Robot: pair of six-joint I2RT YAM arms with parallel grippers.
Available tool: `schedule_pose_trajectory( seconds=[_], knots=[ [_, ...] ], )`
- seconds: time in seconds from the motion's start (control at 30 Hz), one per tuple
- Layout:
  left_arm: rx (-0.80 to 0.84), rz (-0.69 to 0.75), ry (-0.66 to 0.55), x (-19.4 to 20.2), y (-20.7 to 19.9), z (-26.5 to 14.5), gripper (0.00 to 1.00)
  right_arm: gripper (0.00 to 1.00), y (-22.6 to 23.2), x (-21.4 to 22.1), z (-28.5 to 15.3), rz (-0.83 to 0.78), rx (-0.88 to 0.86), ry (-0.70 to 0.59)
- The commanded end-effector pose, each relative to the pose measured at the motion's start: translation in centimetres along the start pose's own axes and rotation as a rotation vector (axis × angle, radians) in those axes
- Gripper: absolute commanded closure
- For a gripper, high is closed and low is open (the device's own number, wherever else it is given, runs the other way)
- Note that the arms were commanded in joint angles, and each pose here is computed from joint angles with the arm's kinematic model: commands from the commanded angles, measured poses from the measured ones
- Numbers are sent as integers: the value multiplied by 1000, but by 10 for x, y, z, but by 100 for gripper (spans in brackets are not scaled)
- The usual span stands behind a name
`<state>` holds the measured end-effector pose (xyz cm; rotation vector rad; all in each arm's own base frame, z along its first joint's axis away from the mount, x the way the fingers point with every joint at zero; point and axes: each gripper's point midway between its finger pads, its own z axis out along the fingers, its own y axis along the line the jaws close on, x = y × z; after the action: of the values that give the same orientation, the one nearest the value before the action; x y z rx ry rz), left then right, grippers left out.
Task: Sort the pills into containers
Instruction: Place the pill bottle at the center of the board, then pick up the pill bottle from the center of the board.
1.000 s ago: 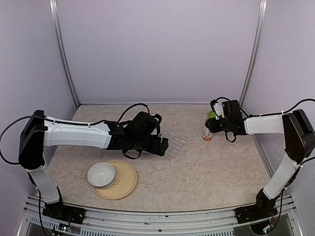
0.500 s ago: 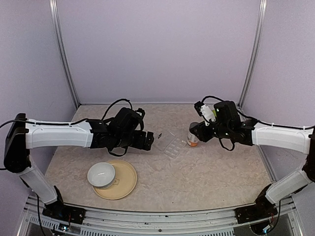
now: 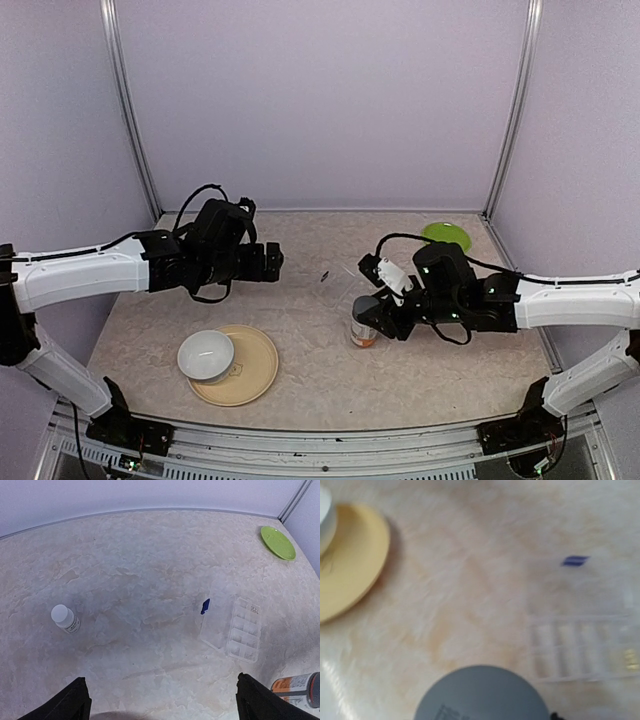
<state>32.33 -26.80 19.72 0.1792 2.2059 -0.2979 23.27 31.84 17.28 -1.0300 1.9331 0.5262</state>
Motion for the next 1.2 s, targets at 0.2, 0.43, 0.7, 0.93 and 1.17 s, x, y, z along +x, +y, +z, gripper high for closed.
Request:
schedule_pose_trajectory(
  seconds=[0.2,0.43,0.7,0.93,1.17],
  knots=[
    [97,-1,-34,2,-34,-11,1,73,44,9,37,-111,-90,21],
    [108,62,-48,5,-52,-9,1,66,54,20,50,-126,-119,46],
    [209,191,-30,14,-82,-7,1,31,53,9,35,-116,-113,2],
    [409,447,-20,25,-133,-17,1,5,46,-4,2,-125,-90,-56],
    [595,637,23,47,-165,-28,1,0,33,1,-34,-86,-51,-107]
  ],
)
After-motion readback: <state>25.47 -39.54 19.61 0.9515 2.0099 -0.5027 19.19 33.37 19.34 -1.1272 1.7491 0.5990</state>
